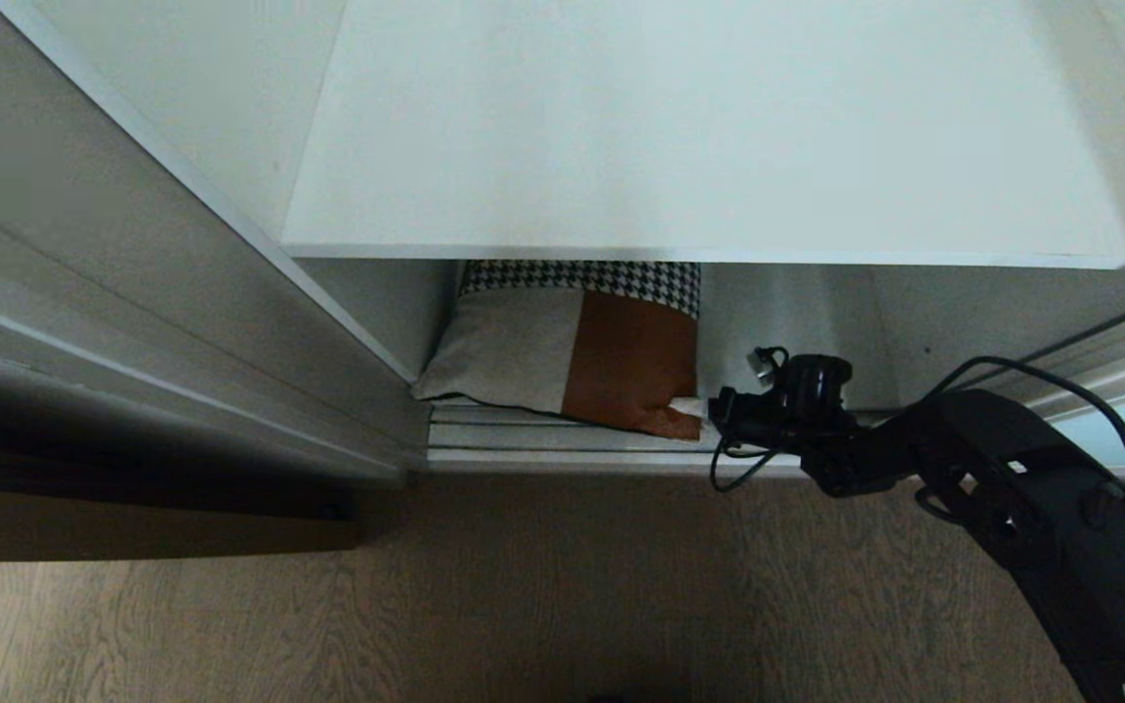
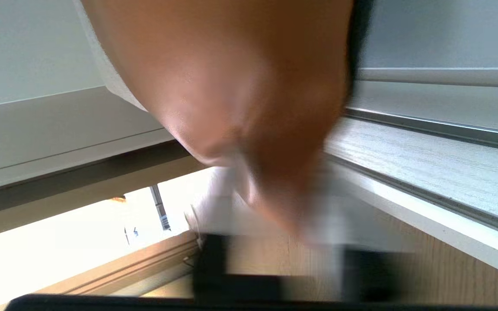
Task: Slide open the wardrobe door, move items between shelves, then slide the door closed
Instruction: Place the pillow on the higher shelf
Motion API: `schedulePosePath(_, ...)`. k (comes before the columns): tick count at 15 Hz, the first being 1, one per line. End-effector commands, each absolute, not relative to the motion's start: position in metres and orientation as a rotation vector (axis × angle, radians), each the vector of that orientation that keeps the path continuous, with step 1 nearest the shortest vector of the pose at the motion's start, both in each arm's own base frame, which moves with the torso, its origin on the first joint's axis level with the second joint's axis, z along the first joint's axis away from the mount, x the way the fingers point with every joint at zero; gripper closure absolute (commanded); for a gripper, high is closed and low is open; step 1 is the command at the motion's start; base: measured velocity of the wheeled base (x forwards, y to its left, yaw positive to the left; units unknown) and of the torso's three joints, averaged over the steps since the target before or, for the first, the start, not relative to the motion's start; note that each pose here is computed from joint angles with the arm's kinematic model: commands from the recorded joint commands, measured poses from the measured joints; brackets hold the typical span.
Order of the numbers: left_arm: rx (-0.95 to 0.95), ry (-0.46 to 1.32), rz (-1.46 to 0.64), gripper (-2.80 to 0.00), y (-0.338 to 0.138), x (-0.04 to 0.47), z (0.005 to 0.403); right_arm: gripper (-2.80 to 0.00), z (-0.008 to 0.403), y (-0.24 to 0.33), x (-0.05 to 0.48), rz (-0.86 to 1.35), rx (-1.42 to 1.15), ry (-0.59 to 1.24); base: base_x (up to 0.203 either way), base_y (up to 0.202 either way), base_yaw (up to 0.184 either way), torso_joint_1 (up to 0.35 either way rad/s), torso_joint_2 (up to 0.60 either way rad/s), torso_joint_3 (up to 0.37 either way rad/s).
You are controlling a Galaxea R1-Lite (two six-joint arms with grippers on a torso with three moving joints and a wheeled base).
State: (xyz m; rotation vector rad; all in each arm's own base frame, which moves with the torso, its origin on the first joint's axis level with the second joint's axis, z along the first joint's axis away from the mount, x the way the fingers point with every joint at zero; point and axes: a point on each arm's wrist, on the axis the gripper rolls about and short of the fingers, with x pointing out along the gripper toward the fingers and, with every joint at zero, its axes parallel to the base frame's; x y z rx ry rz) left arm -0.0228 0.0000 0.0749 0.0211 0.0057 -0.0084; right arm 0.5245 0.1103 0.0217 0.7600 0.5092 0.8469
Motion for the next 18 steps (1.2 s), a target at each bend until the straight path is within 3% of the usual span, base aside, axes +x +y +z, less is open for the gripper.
schedulePosePath(1, 0.021, 0.008, -0.008, 0.0, 0.0, -0.023, 0.074, 0.0, 0.031, 0.107, 0.525, 0.843, 0.766, 0.516, 0.0, 0.0, 0.0, 0.0, 0.0, 0.0)
schedulePosePath(11, 0.021, 0.008, -0.008, 0.0, 0.0, -0.023, 0.074, 0.0, 0.084, 0.025, 0.535, 0.685, 0.807, 0.48, 0.0, 0.0, 0.0, 0.0, 0.0, 0.0)
schedulePosePath(18, 0.021, 0.008, -0.008, 0.0, 0.0, -0.023, 0.074, 0.0, 0.12, -0.017, 0.509, 0.534, 0.736, 0.482, 0.0, 0.0, 0.0, 0.0, 0.0, 0.0)
